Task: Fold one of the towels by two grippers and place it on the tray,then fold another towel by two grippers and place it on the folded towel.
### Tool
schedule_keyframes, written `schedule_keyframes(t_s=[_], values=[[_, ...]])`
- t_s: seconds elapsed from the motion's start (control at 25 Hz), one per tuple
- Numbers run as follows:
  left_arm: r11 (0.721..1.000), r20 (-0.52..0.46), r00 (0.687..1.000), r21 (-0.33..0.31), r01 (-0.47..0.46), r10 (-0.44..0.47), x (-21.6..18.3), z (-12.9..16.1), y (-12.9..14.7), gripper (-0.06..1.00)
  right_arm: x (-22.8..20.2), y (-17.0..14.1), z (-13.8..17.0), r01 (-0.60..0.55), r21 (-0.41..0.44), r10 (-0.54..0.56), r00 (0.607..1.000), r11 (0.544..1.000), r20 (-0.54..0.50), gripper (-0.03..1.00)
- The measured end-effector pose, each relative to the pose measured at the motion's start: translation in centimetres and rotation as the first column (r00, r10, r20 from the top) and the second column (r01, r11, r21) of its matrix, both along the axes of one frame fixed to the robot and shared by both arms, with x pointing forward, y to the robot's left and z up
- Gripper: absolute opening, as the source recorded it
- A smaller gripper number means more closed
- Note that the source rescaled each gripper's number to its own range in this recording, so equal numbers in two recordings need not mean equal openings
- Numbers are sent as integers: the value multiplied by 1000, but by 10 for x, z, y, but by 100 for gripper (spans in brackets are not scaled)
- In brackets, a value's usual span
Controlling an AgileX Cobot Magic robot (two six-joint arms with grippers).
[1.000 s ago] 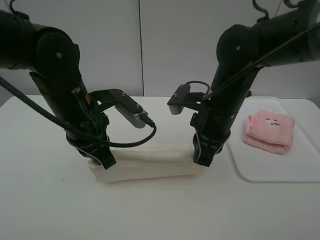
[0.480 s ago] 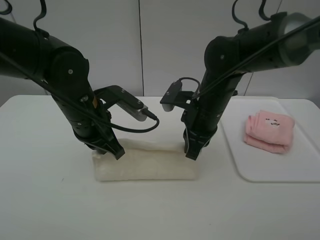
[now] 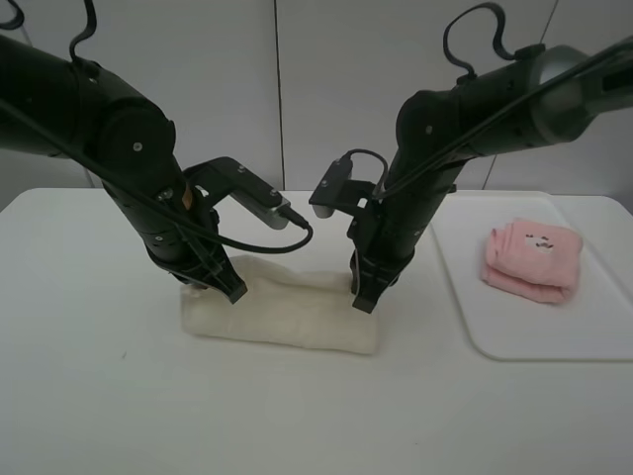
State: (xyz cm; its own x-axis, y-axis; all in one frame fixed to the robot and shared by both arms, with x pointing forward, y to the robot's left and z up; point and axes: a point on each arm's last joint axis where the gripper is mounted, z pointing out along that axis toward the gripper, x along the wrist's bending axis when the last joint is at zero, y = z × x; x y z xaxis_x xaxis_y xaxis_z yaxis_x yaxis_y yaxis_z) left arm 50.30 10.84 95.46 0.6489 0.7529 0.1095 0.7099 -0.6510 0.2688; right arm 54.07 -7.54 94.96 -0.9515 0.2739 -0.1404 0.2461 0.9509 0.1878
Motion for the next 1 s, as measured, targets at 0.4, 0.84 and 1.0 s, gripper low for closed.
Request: schedule_keyframes(t_s=[0.4, 0.84, 1.0], values=[[999, 56, 998, -51, 10, -7, 5, 2, -5, 71, 1, 1, 0, 0, 6, 0, 1000, 1000, 8, 21], [998, 66, 998, -57, 13, -9, 6, 2, -5, 78, 6, 4, 2, -6, 40, 3, 998, 999, 69, 98], [998, 67, 998, -57, 14, -10, 6, 2, -5, 90, 6, 4, 5, -5, 48, 2, 997, 999, 78, 99]])
